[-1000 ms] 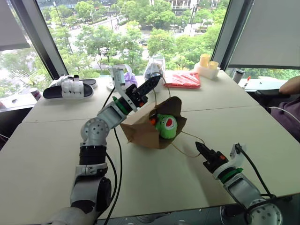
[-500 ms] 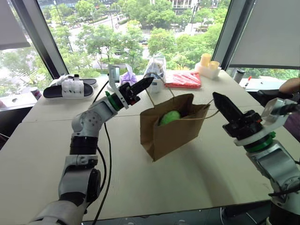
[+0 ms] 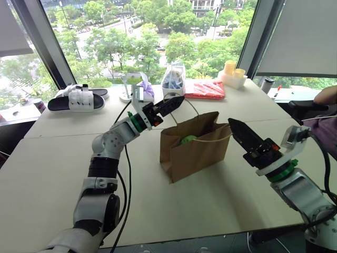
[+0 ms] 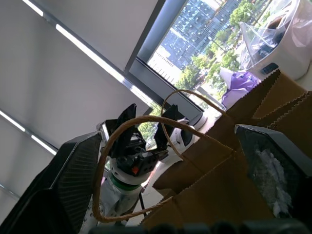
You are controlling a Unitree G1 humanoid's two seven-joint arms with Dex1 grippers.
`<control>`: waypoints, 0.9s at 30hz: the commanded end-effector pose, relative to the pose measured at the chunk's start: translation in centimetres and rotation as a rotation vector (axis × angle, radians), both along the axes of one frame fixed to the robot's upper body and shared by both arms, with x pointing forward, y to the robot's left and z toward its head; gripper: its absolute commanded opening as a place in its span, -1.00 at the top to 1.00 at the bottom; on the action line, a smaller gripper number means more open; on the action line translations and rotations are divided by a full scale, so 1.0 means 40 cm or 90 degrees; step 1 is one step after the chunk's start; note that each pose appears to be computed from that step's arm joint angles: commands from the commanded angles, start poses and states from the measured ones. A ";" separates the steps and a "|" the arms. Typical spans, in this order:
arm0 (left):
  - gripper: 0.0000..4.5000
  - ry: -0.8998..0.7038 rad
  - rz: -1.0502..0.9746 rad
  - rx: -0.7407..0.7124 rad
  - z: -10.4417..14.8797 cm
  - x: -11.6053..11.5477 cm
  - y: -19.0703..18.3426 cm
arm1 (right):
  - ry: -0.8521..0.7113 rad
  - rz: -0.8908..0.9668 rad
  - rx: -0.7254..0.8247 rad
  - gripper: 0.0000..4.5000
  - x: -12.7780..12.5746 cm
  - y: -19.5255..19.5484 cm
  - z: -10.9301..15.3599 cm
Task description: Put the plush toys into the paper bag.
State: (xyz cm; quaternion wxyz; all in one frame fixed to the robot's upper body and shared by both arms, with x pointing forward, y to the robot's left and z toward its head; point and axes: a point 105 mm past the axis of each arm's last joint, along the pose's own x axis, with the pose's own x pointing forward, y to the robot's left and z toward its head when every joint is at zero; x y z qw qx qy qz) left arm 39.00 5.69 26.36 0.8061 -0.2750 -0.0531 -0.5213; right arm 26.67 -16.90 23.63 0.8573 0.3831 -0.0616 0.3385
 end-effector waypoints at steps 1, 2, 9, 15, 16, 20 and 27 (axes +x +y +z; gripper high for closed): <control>-0.98 -0.033 -0.007 0.003 0.025 -0.013 0.027 | -0.066 0.028 0.002 -0.98 -0.047 0.009 0.046; -0.98 -0.034 -0.015 0.009 0.021 -0.019 0.039 | -0.075 0.035 0.006 -0.98 -0.058 0.010 0.051; -0.98 -0.029 -0.043 0.041 0.001 -0.046 0.108 | -0.085 0.052 0.003 -0.98 -0.087 0.006 0.047; -1.00 -0.011 -0.032 0.085 -0.042 -0.076 0.166 | -0.003 0.075 -0.084 -0.75 -0.083 0.039 -0.043; -1.00 -0.009 -0.038 0.095 -0.051 -0.090 0.172 | 0.013 0.087 -0.110 -0.60 -0.082 0.056 -0.063; -1.00 -0.016 -0.024 0.157 -0.085 -0.119 0.185 | 0.031 0.123 -0.136 0.32 -0.064 0.107 -0.104; -1.00 -0.063 -0.052 0.194 -0.102 -0.164 0.127 | 0.039 0.156 -0.195 0.98 0.005 0.188 -0.154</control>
